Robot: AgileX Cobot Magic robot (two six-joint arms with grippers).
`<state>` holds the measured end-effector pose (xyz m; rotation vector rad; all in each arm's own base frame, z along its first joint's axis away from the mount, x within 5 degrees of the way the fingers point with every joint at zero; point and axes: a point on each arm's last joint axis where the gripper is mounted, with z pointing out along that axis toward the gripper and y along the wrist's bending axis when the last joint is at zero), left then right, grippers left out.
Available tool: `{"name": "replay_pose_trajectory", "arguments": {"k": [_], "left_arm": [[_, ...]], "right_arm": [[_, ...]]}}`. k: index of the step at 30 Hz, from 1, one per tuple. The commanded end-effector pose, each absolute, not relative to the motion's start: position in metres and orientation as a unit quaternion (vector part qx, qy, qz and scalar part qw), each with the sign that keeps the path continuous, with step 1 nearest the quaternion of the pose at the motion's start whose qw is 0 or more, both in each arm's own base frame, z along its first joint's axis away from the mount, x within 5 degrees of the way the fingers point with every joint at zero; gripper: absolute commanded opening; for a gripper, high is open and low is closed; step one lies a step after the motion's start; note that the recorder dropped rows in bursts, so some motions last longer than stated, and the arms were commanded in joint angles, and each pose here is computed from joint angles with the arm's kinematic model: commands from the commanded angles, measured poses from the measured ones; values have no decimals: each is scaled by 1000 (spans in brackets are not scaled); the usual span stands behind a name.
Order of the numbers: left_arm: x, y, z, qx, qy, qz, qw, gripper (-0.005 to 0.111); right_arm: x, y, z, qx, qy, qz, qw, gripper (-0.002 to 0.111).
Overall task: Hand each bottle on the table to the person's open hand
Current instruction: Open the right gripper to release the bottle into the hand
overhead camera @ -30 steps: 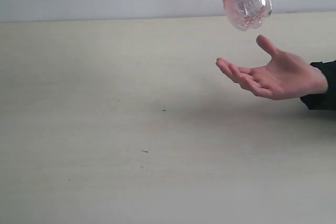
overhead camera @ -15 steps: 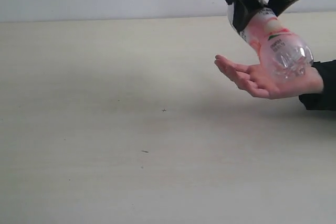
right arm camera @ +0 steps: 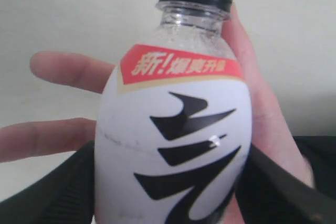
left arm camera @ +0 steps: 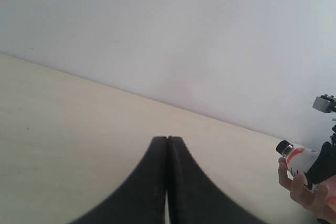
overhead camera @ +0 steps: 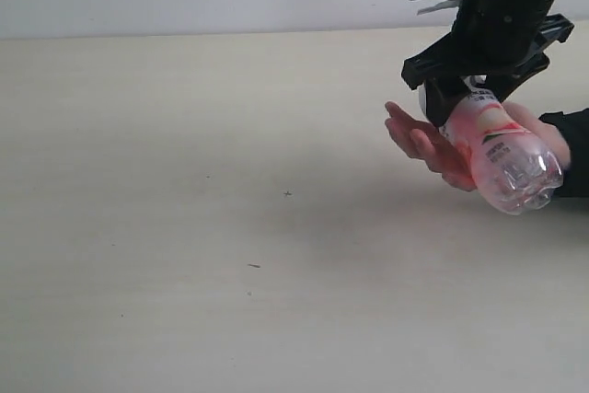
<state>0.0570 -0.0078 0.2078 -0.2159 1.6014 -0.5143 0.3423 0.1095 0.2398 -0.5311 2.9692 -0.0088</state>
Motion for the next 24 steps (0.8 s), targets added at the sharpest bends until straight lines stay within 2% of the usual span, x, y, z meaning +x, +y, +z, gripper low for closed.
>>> {"name": "replay_pose_trajectory", "arguments": {"k": [1,9,14,18,24], "left_arm": [[57,-8,208,-91,705,-227,666,0],[57,-8,208,-91,705,-227,666,0],[57,-8,208,-91,705,-227,666,0],[57,-8,208,-91,705,-227,666,0],[57,-8,208,-91,705,-227,666,0]], "right_arm": [[341,105,237,-178,981,-17,71,12],[340,105,237,-180,981,-19,63,64],[341,105,237,-184,980,-18,69,89],[343,106,237,-184,979,-16,82,96],[343,106,249,-185,977,-16,103,96]]}}
